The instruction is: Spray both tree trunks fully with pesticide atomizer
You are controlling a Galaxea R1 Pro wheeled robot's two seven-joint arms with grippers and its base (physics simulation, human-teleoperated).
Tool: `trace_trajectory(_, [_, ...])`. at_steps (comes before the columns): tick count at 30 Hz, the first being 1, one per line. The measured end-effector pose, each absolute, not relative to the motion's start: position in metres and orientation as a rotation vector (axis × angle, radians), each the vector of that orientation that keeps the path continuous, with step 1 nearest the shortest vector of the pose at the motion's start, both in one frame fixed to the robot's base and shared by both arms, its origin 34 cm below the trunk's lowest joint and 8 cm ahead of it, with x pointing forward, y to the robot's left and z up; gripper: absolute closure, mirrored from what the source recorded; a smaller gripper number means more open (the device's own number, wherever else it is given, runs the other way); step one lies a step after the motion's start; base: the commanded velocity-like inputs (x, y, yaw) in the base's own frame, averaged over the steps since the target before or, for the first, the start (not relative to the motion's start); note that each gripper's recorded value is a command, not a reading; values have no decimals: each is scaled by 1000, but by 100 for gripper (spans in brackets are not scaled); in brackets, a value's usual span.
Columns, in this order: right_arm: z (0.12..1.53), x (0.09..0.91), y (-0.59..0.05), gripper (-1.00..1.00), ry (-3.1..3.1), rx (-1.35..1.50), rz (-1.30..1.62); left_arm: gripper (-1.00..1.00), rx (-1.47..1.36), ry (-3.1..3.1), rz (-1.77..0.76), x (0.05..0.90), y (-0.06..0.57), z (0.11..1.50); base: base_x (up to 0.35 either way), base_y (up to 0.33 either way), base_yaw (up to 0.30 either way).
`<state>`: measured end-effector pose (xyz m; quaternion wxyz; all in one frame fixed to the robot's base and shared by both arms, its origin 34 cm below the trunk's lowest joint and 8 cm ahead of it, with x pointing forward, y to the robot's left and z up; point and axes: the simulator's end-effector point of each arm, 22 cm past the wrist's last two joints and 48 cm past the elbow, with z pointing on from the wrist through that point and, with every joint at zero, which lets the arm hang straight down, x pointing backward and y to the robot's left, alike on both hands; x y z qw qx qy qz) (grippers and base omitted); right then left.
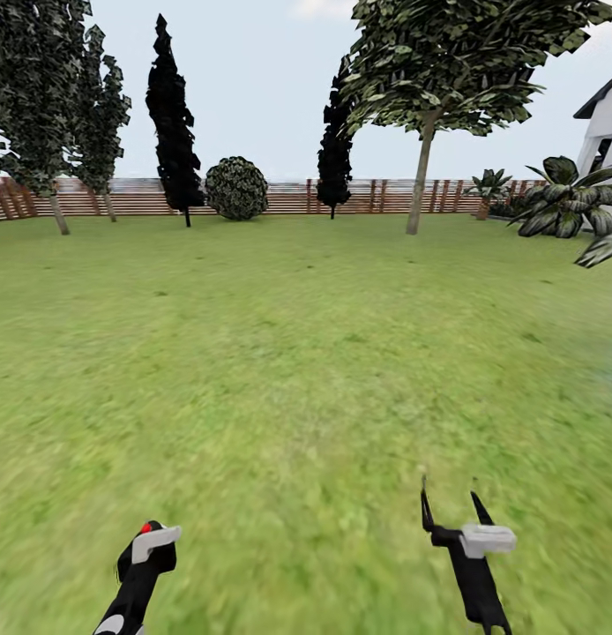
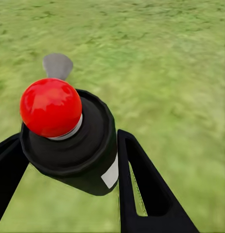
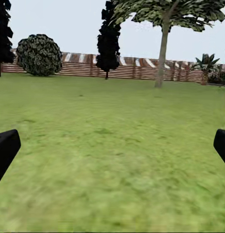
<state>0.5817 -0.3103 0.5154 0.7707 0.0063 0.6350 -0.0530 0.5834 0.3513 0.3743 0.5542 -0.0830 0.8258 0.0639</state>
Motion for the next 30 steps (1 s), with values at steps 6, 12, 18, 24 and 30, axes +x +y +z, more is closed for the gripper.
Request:
trace_trajectory(6, [405, 514, -292, -100, 1645, 33, -79, 100, -196, 1956, 146, 582, 349, 372, 340, 0, 0])
trace_trajectory(12, [388, 501, -284, -100, 1696, 52, -69, 100, -198, 1966, 149, 577, 349, 368, 340, 0, 0])
trace_trajectory(18, [343, 458, -280, -100, 1845, 59, -59, 100, -189, 1968, 147, 576, 347, 367, 340, 0, 0])
trace_trajectory(24, [327, 439, -277, -100, 1907, 56, -53, 100, -188, 1962, 146, 579, 347, 369, 311, -89, 0])
trace_trajectory(30, [325, 437, -276, -100, 1912, 56, -52, 100, -188, 1965, 150, 577, 347, 368, 280, -163, 0])
